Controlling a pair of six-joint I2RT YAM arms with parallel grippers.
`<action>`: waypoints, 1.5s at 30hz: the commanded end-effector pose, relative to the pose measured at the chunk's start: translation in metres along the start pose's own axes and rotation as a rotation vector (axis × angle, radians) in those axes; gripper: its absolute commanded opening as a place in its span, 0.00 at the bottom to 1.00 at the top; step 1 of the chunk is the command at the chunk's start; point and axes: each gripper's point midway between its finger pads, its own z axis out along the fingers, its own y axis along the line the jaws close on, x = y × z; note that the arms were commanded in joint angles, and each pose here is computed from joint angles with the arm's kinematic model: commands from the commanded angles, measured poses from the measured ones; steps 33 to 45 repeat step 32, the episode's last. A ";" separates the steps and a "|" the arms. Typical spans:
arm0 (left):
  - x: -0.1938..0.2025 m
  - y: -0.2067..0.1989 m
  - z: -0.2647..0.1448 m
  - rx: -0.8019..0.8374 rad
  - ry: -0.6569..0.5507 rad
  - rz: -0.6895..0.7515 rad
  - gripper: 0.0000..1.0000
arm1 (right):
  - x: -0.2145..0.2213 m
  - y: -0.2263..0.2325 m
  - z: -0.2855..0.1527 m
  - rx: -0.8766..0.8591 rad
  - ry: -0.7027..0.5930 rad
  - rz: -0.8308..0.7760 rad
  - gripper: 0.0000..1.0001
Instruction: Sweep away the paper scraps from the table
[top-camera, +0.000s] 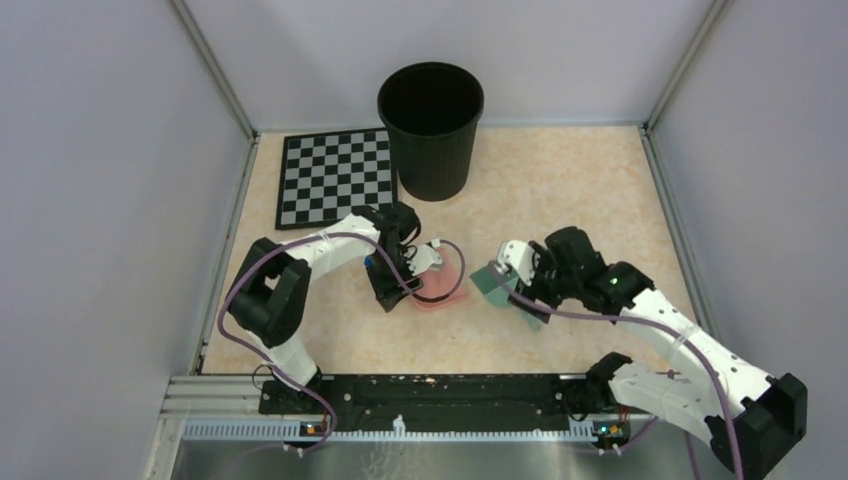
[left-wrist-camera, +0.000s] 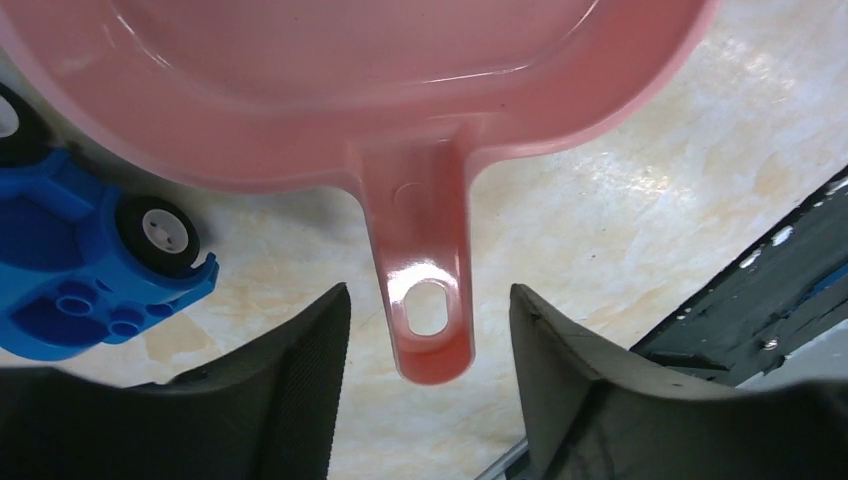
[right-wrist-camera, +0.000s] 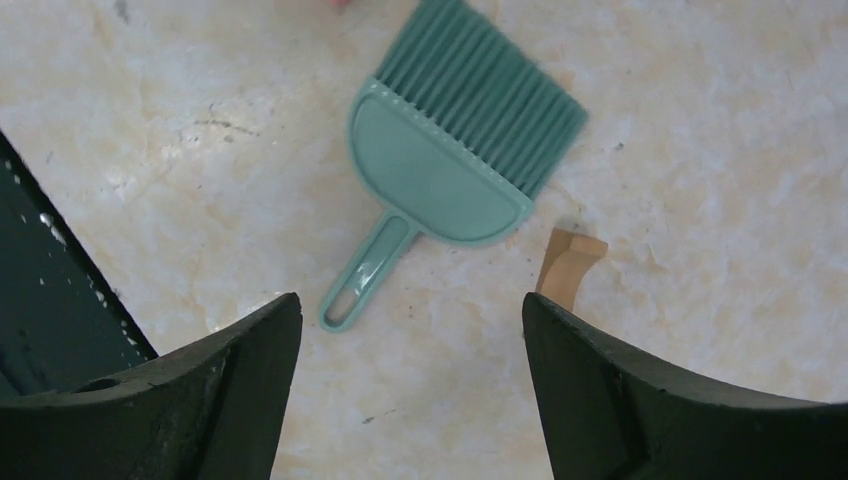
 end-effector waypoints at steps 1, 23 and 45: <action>-0.024 0.001 -0.029 -0.020 -0.133 0.134 0.70 | -0.031 -0.035 -0.013 0.080 -0.093 0.257 0.79; -0.064 0.078 -0.144 -0.155 -0.821 -0.404 0.99 | -0.055 -0.182 -0.081 0.596 -0.108 0.866 0.93; -0.060 0.099 -0.164 -0.213 -0.858 -0.404 0.99 | -0.074 -0.201 -0.099 0.661 -0.213 0.875 0.93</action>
